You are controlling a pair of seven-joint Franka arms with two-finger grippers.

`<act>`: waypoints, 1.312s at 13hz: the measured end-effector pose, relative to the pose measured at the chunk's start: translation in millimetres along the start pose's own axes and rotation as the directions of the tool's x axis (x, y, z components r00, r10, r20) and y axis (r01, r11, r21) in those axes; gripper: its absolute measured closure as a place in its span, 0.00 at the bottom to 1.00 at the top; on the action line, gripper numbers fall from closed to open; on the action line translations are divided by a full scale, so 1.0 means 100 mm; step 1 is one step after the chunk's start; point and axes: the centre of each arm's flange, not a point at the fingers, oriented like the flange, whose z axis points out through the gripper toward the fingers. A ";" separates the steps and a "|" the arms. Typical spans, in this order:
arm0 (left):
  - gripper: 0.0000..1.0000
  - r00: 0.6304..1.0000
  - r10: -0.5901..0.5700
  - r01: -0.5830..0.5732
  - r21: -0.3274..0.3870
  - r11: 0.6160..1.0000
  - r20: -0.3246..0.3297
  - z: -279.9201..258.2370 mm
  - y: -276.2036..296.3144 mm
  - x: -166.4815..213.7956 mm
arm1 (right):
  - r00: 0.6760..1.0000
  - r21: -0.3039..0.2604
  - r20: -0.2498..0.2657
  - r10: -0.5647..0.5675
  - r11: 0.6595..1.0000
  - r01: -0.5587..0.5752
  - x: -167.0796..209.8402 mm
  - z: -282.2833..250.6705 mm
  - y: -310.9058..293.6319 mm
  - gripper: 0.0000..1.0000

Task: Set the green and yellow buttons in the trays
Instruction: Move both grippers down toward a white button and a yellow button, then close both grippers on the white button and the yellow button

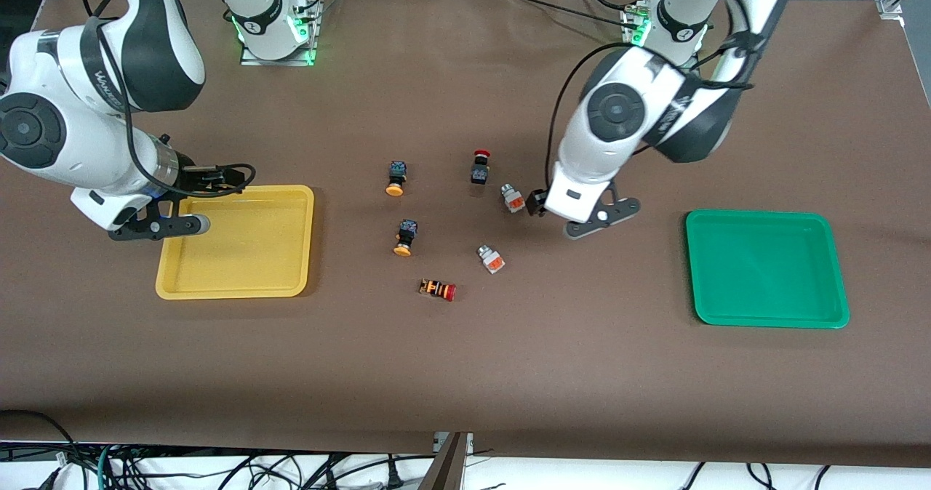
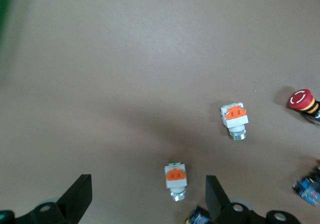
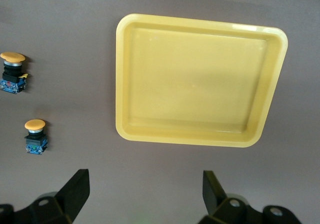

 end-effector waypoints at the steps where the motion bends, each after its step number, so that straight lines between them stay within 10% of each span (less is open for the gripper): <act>1: 0.00 1.000 -0.004 0.004 0.011 1.000 -0.010 0.17 0.11 -0.10 | 1.000 0.017 -0.006 0.001 1.000 -0.001 0.01 0.07 -0.02 0.00; 17: 0.09 0.996 0.046 -0.049 0.031 0.998 0.079 1.94 0.32 -0.66 | 0.994 0.051 -0.057 0.089 0.995 -0.086 -0.38 1.75 -1.58 0.00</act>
